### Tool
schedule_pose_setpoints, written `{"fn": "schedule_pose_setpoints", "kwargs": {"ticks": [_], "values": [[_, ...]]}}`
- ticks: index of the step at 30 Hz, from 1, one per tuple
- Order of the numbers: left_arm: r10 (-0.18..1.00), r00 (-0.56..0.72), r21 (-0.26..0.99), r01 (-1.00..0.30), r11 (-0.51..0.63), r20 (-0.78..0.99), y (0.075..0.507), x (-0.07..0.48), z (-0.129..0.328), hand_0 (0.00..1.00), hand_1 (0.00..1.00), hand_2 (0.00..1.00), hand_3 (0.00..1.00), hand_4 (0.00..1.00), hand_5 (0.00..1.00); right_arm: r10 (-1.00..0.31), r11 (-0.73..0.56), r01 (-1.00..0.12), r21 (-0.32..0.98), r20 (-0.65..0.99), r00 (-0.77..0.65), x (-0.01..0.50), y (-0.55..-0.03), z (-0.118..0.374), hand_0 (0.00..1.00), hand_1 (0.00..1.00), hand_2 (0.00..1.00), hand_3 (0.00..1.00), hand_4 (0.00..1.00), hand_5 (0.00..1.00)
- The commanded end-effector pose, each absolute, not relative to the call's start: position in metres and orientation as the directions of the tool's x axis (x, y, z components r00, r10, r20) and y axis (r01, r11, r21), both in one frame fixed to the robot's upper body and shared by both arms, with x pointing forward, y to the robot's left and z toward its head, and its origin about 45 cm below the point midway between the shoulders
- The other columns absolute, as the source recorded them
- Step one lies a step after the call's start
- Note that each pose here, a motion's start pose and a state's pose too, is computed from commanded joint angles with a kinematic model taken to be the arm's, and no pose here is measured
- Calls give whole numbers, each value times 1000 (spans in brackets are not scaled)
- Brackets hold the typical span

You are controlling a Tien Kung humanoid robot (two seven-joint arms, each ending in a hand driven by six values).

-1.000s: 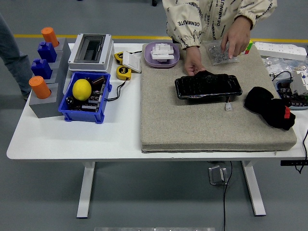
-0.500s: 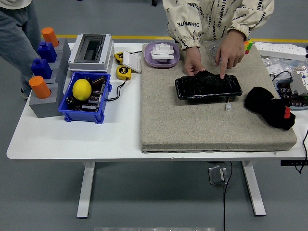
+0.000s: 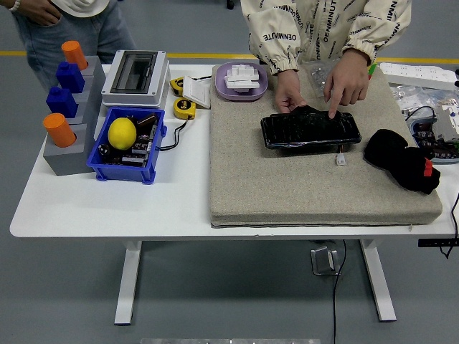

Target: Pick the rag up,wipe the panel,place it on the desk

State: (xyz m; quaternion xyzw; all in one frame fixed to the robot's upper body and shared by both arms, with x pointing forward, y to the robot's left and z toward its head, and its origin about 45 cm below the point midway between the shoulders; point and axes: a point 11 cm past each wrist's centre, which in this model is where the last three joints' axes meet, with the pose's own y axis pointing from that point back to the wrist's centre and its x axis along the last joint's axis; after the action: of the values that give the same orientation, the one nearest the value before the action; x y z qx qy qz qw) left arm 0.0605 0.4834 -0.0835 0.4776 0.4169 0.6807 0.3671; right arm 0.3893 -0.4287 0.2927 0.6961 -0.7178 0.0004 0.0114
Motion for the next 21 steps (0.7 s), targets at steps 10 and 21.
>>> {"fn": "schedule_pose_setpoints", "kwargs": {"ticks": [10, 21], "values": [[898, -275, 919, -101, -382, 343, 483, 60, -84, 603, 635, 638, 560, 637, 445, -999, 29, -999, 19, 14, -29, 389, -428, 291, 727, 704, 756, 733, 998, 659], [897, -279, 919, -100, -382, 343, 483, 60, -84, 603, 635, 638, 562, 637, 445, -999, 35, -999, 17, 11, -35, 389, -430, 292, 727, 704, 756, 733, 998, 660]]}}
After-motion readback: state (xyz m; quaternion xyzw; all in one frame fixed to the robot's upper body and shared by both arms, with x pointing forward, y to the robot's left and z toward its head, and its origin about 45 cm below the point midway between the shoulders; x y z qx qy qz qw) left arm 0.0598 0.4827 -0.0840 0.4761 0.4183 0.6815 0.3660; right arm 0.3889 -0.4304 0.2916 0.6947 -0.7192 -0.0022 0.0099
